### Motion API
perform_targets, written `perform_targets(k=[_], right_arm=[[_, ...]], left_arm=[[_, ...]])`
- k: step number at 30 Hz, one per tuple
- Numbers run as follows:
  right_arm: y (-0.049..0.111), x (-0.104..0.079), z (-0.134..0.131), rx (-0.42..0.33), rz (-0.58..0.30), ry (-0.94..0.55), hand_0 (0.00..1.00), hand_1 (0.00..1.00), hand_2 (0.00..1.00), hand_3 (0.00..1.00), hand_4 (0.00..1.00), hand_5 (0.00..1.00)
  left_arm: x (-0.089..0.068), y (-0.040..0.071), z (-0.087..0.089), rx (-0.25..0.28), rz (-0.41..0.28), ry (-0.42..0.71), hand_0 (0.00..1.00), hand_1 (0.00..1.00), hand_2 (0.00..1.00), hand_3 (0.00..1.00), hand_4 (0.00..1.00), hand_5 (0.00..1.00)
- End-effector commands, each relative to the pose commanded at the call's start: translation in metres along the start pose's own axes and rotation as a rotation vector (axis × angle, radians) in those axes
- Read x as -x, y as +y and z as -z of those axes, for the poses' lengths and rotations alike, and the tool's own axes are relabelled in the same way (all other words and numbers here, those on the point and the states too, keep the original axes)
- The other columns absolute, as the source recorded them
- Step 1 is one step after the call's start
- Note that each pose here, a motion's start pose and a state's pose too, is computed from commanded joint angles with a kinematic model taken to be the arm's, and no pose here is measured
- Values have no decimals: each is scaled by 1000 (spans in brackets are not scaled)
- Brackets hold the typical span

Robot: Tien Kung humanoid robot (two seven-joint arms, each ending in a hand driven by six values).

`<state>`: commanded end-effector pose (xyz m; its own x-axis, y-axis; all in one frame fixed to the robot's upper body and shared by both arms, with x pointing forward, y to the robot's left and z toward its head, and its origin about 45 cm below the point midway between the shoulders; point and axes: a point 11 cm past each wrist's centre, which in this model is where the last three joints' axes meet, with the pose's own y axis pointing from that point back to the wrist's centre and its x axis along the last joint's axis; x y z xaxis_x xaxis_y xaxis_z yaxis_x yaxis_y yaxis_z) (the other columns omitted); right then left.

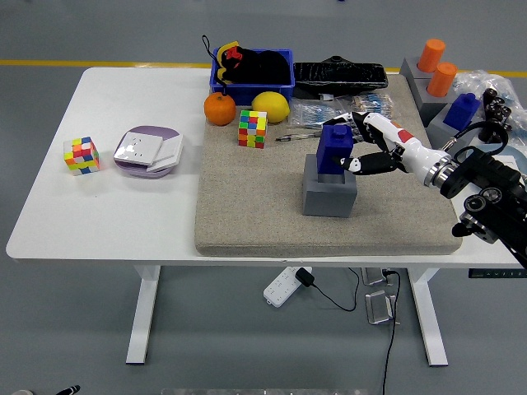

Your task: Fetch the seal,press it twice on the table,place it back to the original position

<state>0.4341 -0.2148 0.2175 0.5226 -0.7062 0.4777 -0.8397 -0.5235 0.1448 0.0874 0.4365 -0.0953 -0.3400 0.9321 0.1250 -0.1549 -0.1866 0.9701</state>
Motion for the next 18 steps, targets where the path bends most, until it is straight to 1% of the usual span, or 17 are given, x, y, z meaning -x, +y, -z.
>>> perform_targets(k=[14, 18], right_arm=[[-2, 7, -13, 40, 23, 11, 634, 466, 453, 497, 554, 2], [-2, 6, -15, 46, 24, 15, 635, 465, 453, 497, 555, 2]], left_arm=[[-1, 0, 0, -2, -2, -10, 824, 814, 786, 823, 749, 414], [0, 0, 1, -2, 1, -10, 824, 814, 786, 823, 749, 415]])
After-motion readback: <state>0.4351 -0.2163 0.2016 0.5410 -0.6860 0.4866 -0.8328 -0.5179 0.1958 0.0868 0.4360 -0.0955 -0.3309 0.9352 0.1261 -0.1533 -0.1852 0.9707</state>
